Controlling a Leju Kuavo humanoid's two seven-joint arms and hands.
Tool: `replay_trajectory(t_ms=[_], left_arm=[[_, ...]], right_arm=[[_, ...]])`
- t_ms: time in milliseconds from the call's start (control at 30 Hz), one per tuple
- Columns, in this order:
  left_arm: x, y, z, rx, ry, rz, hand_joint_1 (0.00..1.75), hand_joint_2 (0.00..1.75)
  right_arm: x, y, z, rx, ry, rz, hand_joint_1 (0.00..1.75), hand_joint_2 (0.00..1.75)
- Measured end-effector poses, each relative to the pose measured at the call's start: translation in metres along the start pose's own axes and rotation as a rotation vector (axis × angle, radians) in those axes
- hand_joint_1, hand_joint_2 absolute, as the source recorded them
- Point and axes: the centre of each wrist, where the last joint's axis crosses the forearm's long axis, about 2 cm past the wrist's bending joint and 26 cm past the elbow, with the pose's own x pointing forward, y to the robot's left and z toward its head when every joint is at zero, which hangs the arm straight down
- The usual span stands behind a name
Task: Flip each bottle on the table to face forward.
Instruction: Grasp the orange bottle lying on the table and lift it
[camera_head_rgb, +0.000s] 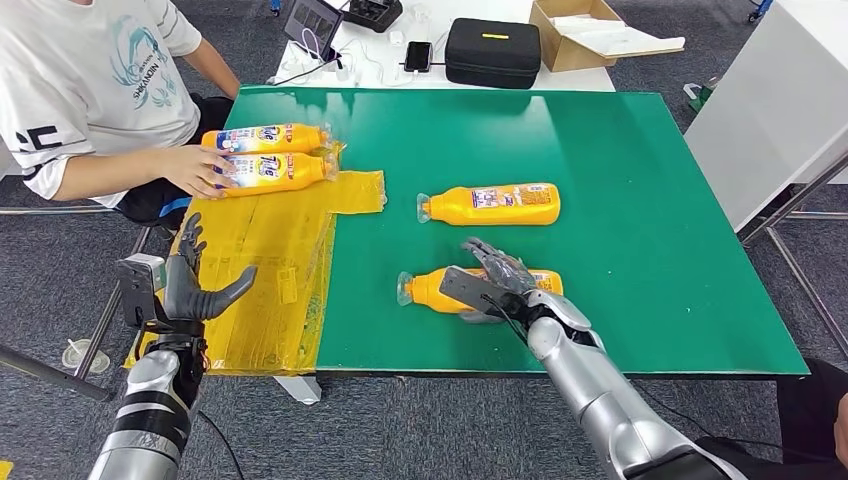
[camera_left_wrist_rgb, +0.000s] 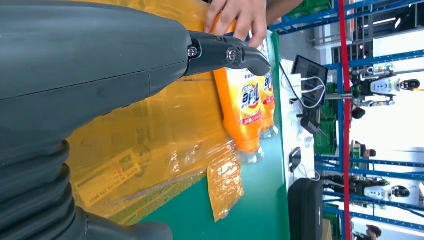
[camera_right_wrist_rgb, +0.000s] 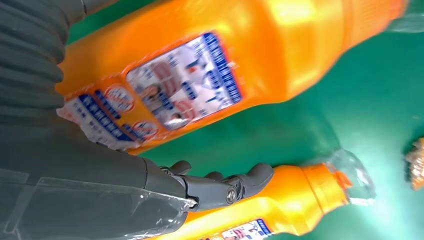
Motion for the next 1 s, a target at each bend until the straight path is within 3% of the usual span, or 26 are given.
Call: replay_trajectory(t_ms=[233, 667, 700, 800, 833, 1000], left_arm=[[-0.003, 0.0, -0.001, -0.001, 0.021, 0.004, 0.0, 1.75], [-0.007, -0.004, -0.003, -0.009, 0.047, 0.012, 0.0, 1.75], [-0.007, -0.004, -0.003, -0.009, 0.047, 0.013, 0.0, 1.75], [-0.007, -0.006, -0.005, -0.014, 0.048, 0.022, 0.0, 1.75], [-0.007, -0.007, -0.006, -0.016, 0.049, 0.026, 0.0, 1.75], [-0.008, -0.012, -0.007, -0.017, 0.05, 0.051, 0.0, 1.75]], right_arm=[[-0.011, -0.015, -0.003, 0.079, 0.031, 0.091, 0.0, 1.75], [-0.015, -0.02, -0.006, 0.136, 0.057, 0.167, 0.01, 1.75], [-0.015, -0.021, -0.006, 0.141, 0.058, 0.17, 0.21, 1.75], [-0.016, -0.023, -0.007, 0.17, 0.061, 0.183, 1.5, 1.75], [-0.016, -0.024, -0.007, 0.18, 0.062, 0.187, 1.74, 1.75], [-0.02, -0.029, -0.006, 0.208, 0.062, 0.2, 1.75, 1.75]])
